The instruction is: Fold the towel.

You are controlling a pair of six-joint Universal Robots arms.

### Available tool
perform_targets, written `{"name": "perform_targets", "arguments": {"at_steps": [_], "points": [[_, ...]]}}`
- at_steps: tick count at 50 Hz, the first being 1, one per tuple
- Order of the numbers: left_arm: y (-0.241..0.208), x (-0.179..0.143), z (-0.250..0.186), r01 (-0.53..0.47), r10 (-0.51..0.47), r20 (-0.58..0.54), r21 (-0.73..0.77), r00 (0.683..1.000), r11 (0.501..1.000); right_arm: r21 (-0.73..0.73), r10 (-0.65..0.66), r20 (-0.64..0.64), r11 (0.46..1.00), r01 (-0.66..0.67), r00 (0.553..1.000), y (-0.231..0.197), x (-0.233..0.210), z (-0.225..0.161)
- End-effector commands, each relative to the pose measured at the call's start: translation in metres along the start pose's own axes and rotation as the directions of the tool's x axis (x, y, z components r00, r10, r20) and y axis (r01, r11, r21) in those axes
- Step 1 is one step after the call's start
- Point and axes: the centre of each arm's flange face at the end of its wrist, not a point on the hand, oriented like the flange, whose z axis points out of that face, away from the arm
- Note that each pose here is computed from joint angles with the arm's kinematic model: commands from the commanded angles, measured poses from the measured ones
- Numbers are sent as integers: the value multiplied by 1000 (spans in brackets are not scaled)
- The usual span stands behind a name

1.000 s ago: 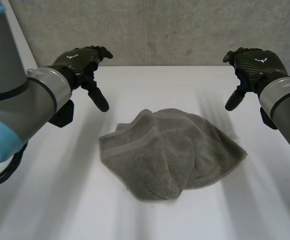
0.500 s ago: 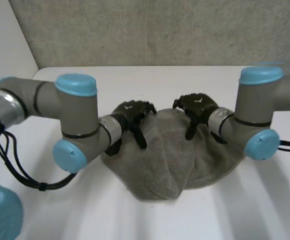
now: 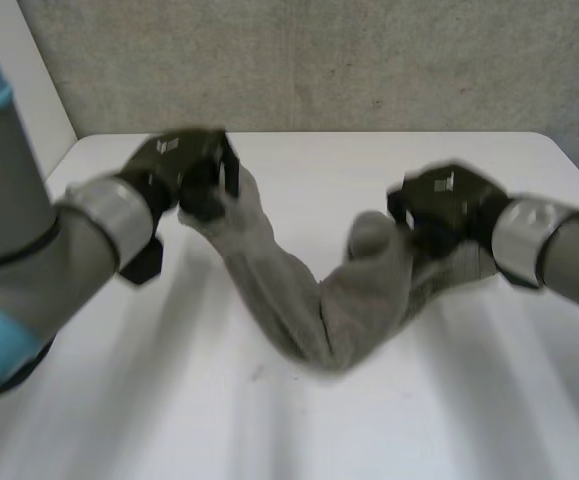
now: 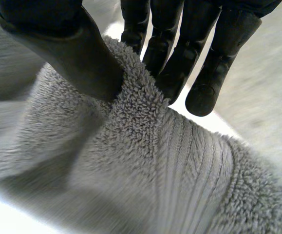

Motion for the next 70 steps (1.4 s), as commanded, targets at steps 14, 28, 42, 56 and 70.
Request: {"name": "perform_targets", "arguments": {"at_steps": [14,28,42,56,70], "points": [[51,2,-64,-195,185,-64,-236,981,952,-43,43,15,998,-42,999,4,-4,-19],[46,1,0,-108,100,-51,-192,994,975,-35,193,-162,979,-201,968,28,14,15],[109,11,59,-65,41,-78,-337,996,939,-144,361,-99,917,-372,927,69,-1,47],[-23,9,87,-326,322,77,47,944,944,227,294,-64,935,-273,954,-55,53,70],[-89,-32,63,-14,-46,167,340,985,940,404,140,-150,912,-68,979,-102,59,41]]}}
